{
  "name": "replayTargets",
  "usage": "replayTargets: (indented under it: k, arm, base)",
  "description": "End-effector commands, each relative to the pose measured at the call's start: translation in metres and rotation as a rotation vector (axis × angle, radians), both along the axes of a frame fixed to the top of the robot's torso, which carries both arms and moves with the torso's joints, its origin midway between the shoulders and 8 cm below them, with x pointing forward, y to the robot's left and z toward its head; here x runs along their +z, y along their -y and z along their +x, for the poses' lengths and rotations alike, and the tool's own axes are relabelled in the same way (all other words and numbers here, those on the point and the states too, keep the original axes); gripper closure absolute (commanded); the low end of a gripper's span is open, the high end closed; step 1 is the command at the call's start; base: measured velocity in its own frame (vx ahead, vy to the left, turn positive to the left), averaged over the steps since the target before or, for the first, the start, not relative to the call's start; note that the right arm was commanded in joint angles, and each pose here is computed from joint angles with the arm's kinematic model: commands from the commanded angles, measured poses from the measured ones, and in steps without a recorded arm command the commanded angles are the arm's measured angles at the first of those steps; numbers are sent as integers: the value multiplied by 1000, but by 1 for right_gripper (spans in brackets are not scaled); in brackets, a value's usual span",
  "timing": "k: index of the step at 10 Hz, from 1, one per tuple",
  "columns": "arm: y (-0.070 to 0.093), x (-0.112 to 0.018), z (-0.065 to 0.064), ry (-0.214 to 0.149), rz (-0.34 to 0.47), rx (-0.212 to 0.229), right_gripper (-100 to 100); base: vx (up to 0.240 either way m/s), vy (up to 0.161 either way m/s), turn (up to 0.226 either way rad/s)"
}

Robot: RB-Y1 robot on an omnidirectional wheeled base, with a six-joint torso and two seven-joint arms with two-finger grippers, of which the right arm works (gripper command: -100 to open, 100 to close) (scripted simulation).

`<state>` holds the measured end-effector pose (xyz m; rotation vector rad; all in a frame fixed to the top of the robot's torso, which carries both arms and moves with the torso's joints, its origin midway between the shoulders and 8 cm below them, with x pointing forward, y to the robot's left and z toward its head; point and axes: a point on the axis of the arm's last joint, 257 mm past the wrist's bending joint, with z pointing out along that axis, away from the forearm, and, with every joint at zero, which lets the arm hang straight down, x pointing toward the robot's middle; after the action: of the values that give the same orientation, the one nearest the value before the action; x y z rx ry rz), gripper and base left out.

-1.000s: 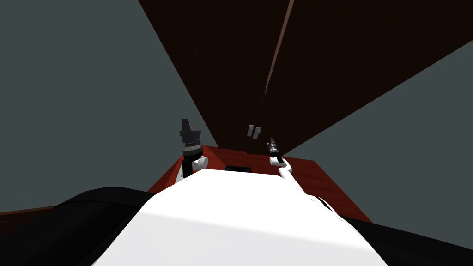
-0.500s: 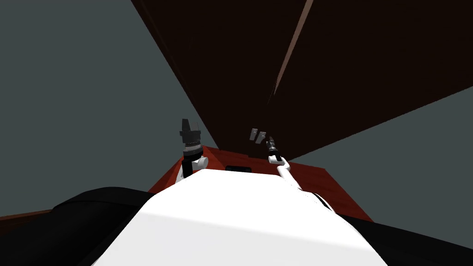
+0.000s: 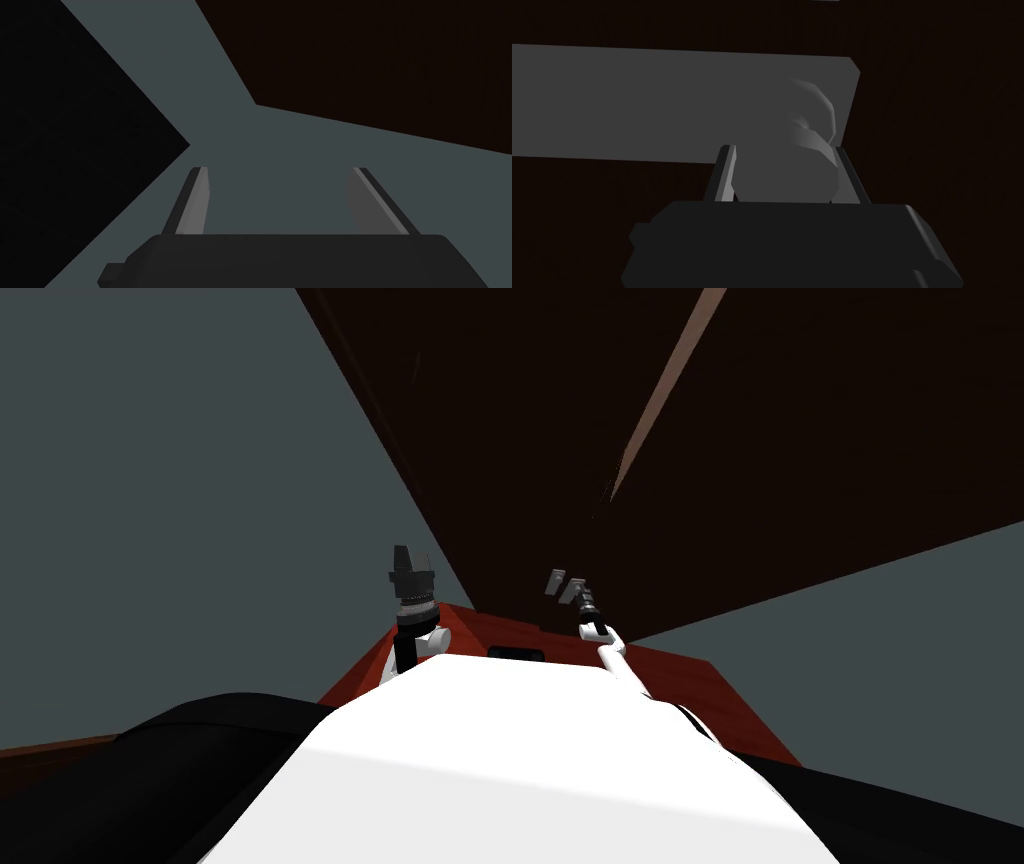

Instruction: Pull the door open

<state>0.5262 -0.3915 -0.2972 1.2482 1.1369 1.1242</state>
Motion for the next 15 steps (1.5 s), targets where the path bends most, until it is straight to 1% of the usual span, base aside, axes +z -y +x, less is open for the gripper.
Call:
replayTargets:
  k: [1,3,4,7,8,14,15]
  arm:
    - [2,-2,-1,-4,0,-4,100]
    - [2,-2,-1,-4,0,-4,100]
    - [13,-10,-10,-25,-5,-16,100]
    - [19,-14,-16,-36,-10,-17,100]
    - [6,-6,-13,-17,-5,8,-100]
    - [-29,1,-10,-1,11,89,-100]
    - [-26,1,-10,-2,9,81,-100]
  base:
    - [-20,-6,5]
    - [-6,0,-2]
    - [-123,-49,-36]
    - [-210,-70,-38]
    - [-207,-52,28]
    - [-206,3,61]
    - [-84,-14,8]
